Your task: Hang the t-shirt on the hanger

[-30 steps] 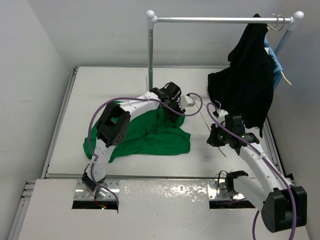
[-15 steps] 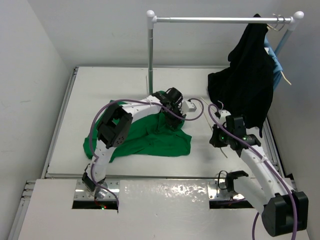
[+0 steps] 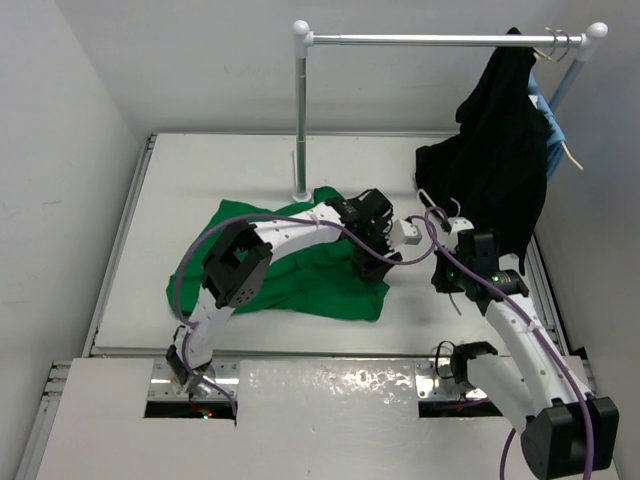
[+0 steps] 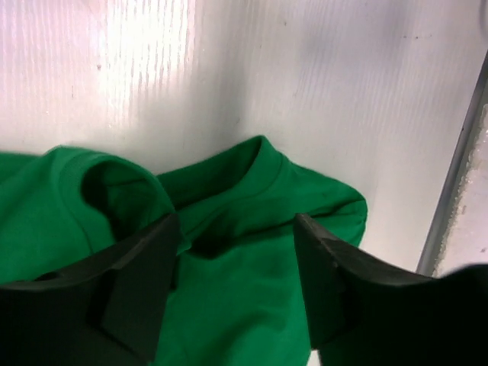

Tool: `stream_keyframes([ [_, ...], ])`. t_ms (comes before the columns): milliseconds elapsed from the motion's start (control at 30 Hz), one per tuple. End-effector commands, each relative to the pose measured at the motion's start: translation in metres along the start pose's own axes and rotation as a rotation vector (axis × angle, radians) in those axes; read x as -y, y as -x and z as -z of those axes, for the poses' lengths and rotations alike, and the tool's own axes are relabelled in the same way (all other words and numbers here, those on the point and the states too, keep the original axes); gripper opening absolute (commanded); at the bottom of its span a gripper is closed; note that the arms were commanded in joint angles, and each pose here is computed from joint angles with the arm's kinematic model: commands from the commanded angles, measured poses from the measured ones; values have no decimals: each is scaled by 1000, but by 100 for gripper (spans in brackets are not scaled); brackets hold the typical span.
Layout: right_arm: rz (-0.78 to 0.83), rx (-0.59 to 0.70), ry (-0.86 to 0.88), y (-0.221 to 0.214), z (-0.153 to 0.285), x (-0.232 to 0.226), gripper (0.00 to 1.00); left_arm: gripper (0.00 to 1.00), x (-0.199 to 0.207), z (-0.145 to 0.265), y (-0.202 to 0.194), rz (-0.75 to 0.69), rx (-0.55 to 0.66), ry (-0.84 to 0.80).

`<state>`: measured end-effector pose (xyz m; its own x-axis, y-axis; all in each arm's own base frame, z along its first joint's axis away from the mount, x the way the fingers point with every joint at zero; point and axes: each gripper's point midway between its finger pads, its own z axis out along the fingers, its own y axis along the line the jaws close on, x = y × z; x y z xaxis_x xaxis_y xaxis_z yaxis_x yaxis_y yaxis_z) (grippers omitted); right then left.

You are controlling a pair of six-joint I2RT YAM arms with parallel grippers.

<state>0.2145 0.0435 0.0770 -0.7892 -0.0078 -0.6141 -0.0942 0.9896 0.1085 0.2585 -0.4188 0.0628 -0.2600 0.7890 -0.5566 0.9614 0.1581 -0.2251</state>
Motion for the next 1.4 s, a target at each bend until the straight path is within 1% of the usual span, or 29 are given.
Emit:
stream_keyframes([
  [0, -6, 49, -20, 17, 4, 3, 0, 60, 3, 17, 14, -31, 23, -37],
  [33, -8, 52, -13, 16, 2, 2, 0, 71, 4, 23, 19, -44, 36, -25],
  [167, -9, 53, -6, 13, 0, 1, 0, 72, 3, 65, 47, -120, 122, 71],
  [233, -8, 49, -4, 12, -1, 1, 0, 71, -3, 74, 49, -121, 143, 114],
  [267, -6, 51, -2, 12, -1, 0, 0, 66, -11, 83, 54, -115, 168, 162],
  [300, -7, 47, 0, 11, -2, 0, 0, 63, -19, 84, 50, -98, 166, 181],
  [333, -5, 47, -1, 11, -2, 0, 0, 59, -26, 80, 45, -83, 153, 202],
  [367, -6, 51, -1, 12, -1, 1, 0, 49, -31, 76, 43, -75, 142, 217],
  [433, -5, 54, -1, 12, -1, 0, 0, 41, -46, 59, 28, -46, 80, 247],
  [533, -4, 57, -2, 12, 0, 1, 0, 39, -62, 41, 16, -17, 27, 272],
  [600, -2, 53, 1, 12, 0, 0, 0, 35, -72, 34, 14, -10, 21, 306],
  [733, -2, 44, -2, 9, -3, 1, 0, 33, -87, 22, 12, -5, -7, 355],
  [767, -2, 44, -2, 9, -2, 1, 0, 31, -90, 17, 4, 0, -35, 356],
  [833, -5, 52, -2, 9, -1, 1, 0, 29, -94, 16, -1, -7, -47, 377],
  [867, -5, 52, -2, 9, -1, 1, 0, 27, -93, 12, -11, -2, -67, 371],
  [933, -6, 56, 2, 10, -1, 0, 0, 18, -95, 11, -17, 0, -81, 383],
  [967, -6, 54, 7, 9, -1, -1, 0, 4, -97, 11, -20, 2, -93, 395],
  [1000, -5, 54, 11, 9, -1, -1, 0, 0, -100, 13, -20, 4, -94, 421],
  [1033, -1, 51, 21, 8, -1, -3, 0, 0, -107, 18, -22, 10, -100, 463],
  [1100, 4, 51, 71, 9, -1, -12, 0, 0, -108, 27, -14, 12, -70, 489],
  [1133, 8, 64, 95, 12, 0, -16, 0, 0, -113, 33, -12, 14, -69, 526],
  [1167, 3, 65, 142, 12, 0, -24, 0, 0, -113, 43, -2, 14, -39, 550],
  [1267, -18, 82, 212, 14, 1, -38, 0, 0, -122, 70, 18, 14, 30, 646],
  [1367, -17, 60, 199, 8, -3, -39, 0, 0, -133, 93, 30, 47, 96, 705],
])
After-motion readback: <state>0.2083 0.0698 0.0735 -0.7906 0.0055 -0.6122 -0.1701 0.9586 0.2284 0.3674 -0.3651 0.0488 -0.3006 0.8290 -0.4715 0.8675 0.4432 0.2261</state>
